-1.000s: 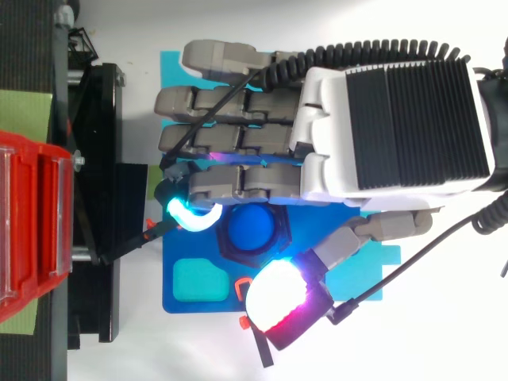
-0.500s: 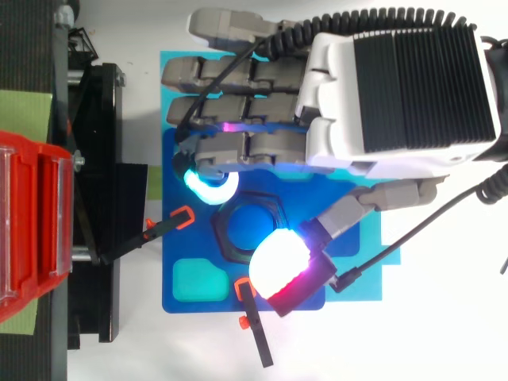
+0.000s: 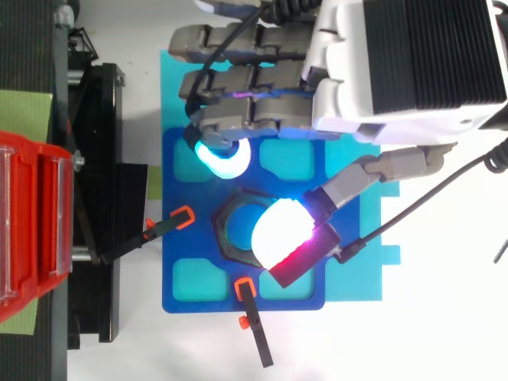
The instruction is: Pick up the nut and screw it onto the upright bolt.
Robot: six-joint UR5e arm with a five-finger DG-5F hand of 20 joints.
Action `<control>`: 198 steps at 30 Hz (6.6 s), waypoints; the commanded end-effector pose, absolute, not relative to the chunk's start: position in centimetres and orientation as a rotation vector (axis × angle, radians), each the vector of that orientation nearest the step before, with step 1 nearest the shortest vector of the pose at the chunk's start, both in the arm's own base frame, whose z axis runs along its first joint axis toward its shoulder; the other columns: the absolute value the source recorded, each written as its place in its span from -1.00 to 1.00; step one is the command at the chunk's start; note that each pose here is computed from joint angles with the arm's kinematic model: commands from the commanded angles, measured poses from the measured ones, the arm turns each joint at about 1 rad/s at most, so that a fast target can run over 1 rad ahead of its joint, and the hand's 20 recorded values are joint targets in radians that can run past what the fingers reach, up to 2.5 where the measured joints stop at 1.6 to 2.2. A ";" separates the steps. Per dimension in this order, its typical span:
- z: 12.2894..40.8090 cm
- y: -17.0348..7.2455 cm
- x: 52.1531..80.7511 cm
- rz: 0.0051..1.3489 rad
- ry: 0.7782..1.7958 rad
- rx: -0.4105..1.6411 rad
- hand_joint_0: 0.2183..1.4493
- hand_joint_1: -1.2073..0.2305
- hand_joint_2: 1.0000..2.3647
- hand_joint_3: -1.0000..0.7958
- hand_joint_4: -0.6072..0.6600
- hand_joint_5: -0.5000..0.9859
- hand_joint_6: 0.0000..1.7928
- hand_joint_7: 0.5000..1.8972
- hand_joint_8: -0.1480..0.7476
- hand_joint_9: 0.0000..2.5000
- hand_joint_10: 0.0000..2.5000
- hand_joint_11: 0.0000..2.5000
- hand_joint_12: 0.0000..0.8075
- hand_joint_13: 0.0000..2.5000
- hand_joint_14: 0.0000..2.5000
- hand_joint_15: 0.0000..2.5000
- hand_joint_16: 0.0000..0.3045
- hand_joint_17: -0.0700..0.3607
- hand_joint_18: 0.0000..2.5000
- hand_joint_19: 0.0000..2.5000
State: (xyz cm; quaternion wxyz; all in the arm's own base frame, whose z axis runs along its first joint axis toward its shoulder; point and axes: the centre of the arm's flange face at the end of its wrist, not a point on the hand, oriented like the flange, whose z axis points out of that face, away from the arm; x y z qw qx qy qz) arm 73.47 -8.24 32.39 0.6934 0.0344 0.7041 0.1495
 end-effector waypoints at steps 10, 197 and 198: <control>34.1 -7.2 74.2 0.333 1.537 0.043 -0.57 0.42 -1.00 -0.44 0.27 -0.54 -0.44 -0.70 -0.15 -0.68 -1.00 -1.00 -0.22 -0.88 -1.00 -1.00 -0.74 -0.27 -1.00 -1.00; 33.6 -8.6 73.4 0.276 1.674 0.085 -0.51 0.36 -1.00 -0.44 0.24 -0.29 -0.44 0.21 -0.03 -0.29 -1.00 -1.00 -0.39 -0.63 -1.00 -1.00 -0.85 -0.44 -0.96 -1.00; 33.6 -8.7 73.4 0.275 1.674 0.086 -0.51 0.36 -1.00 -0.44 0.23 -0.28 -0.44 0.20 -0.03 -0.28 -1.00 -1.00 -0.39 -0.63 -1.00 -1.00 -0.85 -0.44 -0.96 -1.00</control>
